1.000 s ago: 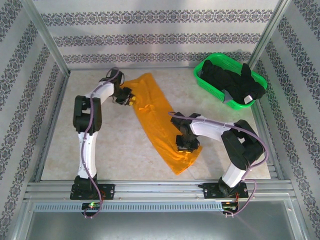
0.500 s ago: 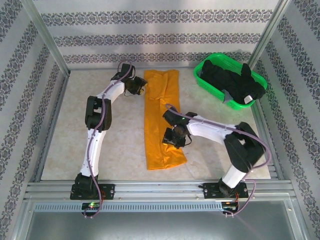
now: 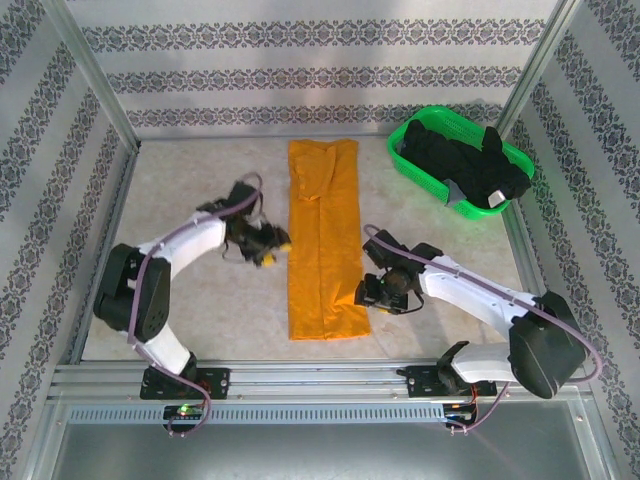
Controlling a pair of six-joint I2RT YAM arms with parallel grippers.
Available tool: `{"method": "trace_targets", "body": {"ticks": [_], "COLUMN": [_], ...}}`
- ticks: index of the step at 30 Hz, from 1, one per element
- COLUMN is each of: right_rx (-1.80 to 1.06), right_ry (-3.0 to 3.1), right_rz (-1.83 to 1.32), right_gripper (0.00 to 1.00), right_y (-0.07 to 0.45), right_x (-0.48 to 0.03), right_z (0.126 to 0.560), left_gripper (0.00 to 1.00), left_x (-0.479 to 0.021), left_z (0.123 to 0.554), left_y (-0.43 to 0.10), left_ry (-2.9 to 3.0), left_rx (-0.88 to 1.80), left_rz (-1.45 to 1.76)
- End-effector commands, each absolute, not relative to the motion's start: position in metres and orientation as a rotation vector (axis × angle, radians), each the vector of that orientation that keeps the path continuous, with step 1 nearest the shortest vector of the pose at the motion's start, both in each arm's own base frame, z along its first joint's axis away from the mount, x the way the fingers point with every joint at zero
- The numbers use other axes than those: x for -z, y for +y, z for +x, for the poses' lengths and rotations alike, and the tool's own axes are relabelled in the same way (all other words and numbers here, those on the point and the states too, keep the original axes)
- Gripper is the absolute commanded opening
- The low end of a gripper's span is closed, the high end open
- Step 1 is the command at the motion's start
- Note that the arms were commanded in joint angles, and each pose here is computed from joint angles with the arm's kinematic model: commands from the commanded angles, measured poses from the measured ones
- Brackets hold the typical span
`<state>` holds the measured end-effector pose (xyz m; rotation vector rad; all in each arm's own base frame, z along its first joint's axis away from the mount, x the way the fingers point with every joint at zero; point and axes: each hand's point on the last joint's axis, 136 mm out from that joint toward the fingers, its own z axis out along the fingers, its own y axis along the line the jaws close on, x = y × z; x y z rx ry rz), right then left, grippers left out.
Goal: Fold and stack the t-shirts
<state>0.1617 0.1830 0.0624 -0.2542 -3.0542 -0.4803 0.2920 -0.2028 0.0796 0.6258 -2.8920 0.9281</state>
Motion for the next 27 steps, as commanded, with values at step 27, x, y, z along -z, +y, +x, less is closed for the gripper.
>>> {"method": "trace_targets", "body": {"ticks": [27], "right_rx": [0.248], "right_ry": [-2.92], "right_rz": [-0.12], "right_gripper": [0.4], "right_y": [0.195], "right_x": [-0.012], "right_z": [0.128], "left_gripper": [0.49], "left_x": [-0.045], "left_z": [0.132], "left_y": [-0.239], "left_ry": [-2.725], "left_rx": [-0.56], "left_rz": [0.293]}}
